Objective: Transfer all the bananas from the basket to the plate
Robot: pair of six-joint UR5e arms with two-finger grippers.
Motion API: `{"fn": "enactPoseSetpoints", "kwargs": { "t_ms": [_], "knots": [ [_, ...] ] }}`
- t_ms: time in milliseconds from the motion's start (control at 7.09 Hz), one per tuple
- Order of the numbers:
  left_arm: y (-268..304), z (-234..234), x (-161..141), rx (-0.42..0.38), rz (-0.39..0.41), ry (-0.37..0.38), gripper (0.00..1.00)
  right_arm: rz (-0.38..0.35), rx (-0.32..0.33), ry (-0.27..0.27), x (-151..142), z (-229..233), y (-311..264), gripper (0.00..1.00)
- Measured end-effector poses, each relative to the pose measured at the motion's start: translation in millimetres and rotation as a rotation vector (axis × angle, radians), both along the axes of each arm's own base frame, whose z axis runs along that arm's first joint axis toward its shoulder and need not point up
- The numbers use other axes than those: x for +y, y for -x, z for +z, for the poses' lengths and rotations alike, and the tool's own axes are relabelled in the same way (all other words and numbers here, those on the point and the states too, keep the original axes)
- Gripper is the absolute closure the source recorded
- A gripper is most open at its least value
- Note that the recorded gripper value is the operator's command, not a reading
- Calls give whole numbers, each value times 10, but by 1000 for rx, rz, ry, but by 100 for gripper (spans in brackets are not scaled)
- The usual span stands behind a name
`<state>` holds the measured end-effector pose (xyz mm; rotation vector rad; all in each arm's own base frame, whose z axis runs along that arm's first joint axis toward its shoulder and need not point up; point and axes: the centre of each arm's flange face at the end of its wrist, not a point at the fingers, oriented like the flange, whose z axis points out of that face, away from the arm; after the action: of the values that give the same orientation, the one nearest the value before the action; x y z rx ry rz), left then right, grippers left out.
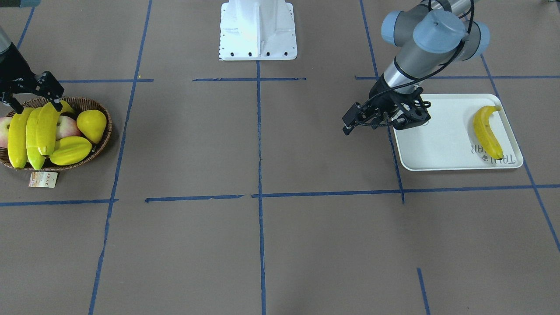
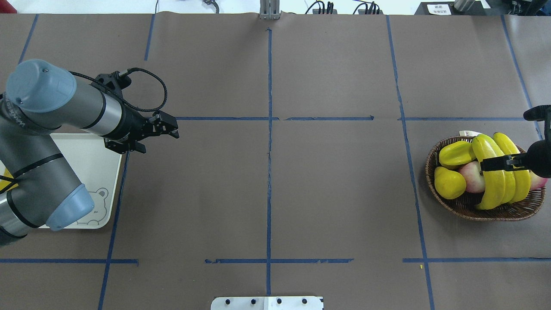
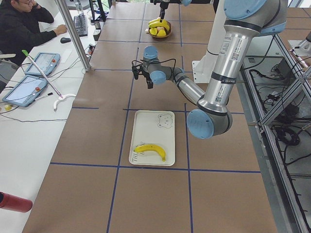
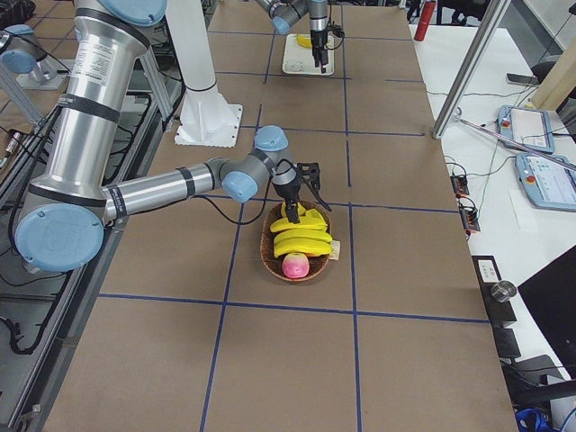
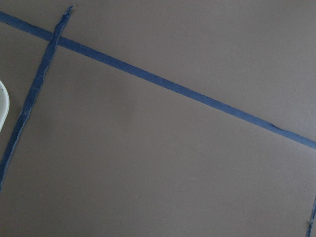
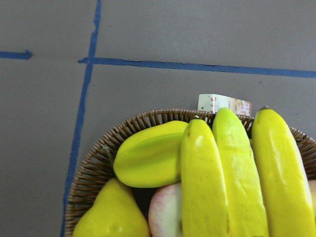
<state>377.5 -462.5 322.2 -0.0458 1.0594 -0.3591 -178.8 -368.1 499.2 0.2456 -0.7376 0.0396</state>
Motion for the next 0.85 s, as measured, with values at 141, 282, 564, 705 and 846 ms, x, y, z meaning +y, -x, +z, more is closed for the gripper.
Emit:
{"fn": "enactPoseSetpoints", "kwargs": {
  "t_ms": [141,282,564,705,846],
  "knots": [
    [-7,4,0,-1,0,0,1,-1,10,9,-5,68,0,6],
    [-12,7,1,-1,1,-1,1,-1,16,16,-10,114,3,16],
    [-14,4,4,-1,1,-1,1,-11,19,19,3,139,42,20],
    [-13,2,6,0,1,-2,1,-27,18,16,23,129,104,20],
    [-12,5,7,-1,2,-2,1,-41,17,13,43,117,164,20]
  ]
}}
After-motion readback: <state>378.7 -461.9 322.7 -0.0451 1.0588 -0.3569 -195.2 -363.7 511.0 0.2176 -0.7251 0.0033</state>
